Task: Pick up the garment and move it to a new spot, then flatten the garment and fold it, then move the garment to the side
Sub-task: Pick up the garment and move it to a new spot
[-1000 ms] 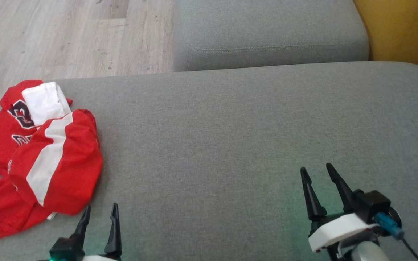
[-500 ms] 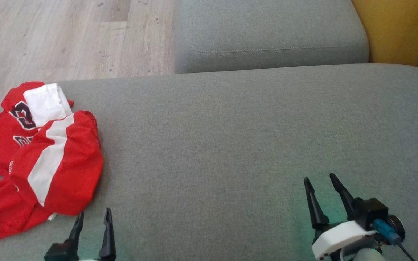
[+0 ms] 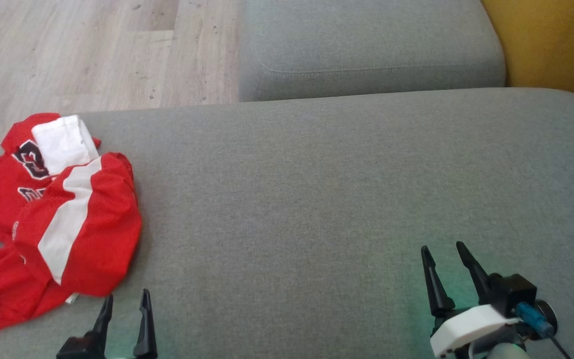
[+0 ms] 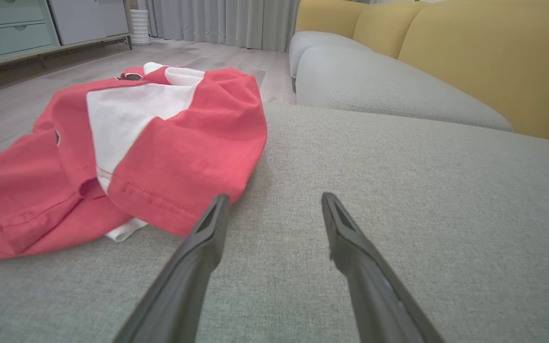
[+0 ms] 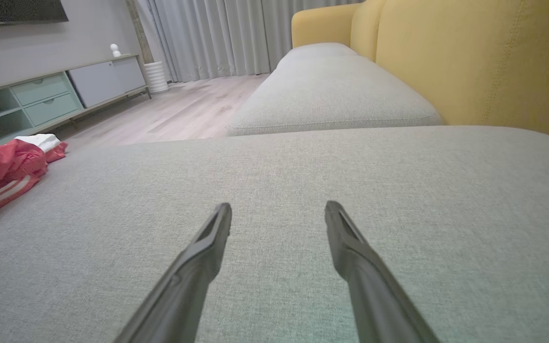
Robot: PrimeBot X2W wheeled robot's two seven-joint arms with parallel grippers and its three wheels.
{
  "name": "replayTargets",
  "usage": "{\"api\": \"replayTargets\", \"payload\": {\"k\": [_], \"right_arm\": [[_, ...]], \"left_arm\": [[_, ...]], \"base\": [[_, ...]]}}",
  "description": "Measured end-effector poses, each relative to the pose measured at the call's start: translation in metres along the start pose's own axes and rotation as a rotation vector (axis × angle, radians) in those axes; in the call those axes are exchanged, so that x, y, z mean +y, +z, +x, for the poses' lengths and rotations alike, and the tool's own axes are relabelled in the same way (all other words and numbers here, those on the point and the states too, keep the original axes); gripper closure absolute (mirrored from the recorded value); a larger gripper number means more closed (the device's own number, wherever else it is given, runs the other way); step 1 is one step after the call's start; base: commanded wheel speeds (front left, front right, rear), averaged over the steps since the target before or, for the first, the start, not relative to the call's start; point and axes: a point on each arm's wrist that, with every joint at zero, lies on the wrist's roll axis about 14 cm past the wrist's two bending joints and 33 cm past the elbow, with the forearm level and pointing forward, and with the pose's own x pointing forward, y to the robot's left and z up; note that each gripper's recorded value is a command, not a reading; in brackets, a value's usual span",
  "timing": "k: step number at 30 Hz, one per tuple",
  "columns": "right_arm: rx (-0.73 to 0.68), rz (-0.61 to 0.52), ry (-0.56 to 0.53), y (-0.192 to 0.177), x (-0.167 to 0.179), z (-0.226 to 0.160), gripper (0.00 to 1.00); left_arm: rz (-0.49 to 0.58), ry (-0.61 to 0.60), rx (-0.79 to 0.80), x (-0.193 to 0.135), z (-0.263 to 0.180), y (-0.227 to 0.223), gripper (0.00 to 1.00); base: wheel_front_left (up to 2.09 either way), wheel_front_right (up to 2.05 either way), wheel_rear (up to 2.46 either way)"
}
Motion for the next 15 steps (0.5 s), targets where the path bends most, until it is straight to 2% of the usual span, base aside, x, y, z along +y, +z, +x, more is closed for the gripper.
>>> {"api": "replayTargets", "payload": {"k": [7,15], "right_arm": [[-0.01,-0.01,0.069,0.005,0.021,0.009,0.0],[-0.005,-0.025,0.251,0.007,0.079,0.026,0.0]], "left_arm": [[-0.017,0.044,-0.01,0.015,-0.011,0.0,0.0],[-0.059,0.177,-0.04,0.054,-0.044,-0.002,0.0]], "base": [[0.0,0.0,0.0],[0.0,0.0,0.0]]}}
